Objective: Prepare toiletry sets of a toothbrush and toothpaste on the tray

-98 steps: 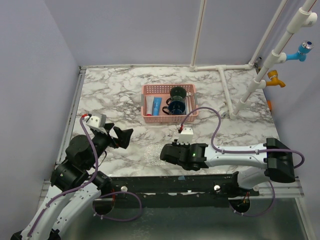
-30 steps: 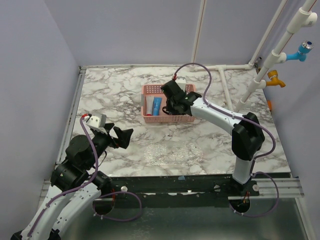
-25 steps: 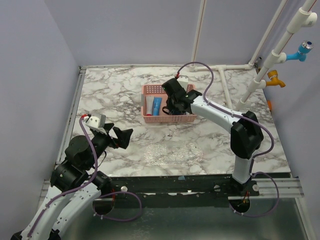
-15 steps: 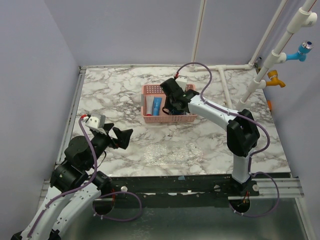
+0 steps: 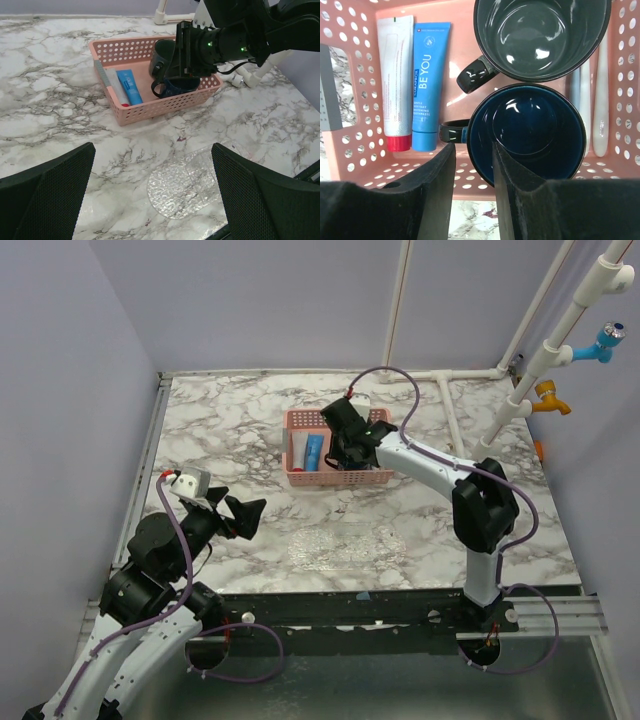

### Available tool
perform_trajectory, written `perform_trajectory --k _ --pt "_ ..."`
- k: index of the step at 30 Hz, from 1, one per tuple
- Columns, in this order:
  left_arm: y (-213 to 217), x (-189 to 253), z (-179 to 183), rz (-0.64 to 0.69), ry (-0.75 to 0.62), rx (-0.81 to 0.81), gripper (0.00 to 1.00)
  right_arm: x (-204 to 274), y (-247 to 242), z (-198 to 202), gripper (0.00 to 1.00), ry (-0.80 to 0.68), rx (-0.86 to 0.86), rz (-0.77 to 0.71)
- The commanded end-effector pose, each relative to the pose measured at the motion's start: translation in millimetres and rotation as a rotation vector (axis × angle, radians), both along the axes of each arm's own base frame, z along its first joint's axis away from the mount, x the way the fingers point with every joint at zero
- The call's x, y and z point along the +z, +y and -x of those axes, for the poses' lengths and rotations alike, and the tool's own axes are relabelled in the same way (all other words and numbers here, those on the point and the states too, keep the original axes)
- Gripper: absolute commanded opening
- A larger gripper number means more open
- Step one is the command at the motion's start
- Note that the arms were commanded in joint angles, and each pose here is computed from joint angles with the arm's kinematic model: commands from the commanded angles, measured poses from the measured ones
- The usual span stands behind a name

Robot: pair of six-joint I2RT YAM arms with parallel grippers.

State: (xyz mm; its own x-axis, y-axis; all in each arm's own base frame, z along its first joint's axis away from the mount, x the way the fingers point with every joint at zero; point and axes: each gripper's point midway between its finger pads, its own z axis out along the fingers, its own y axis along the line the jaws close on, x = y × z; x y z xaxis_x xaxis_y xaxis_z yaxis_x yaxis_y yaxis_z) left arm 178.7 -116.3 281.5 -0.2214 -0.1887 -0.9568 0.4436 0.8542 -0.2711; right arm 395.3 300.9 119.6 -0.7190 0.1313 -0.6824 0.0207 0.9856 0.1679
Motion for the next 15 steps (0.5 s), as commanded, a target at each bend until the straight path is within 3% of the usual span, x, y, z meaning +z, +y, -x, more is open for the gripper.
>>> perform_trajectory --k 1,15 --pt "-1 2 3 0.005 -0.002 -0.014 0.99 -23 2 5 0.37 0.048 0.054 0.036" --pt "-1 1 2 0.000 0.003 -0.011 0.99 -44 -5 10 0.31 0.093 0.098 0.122"
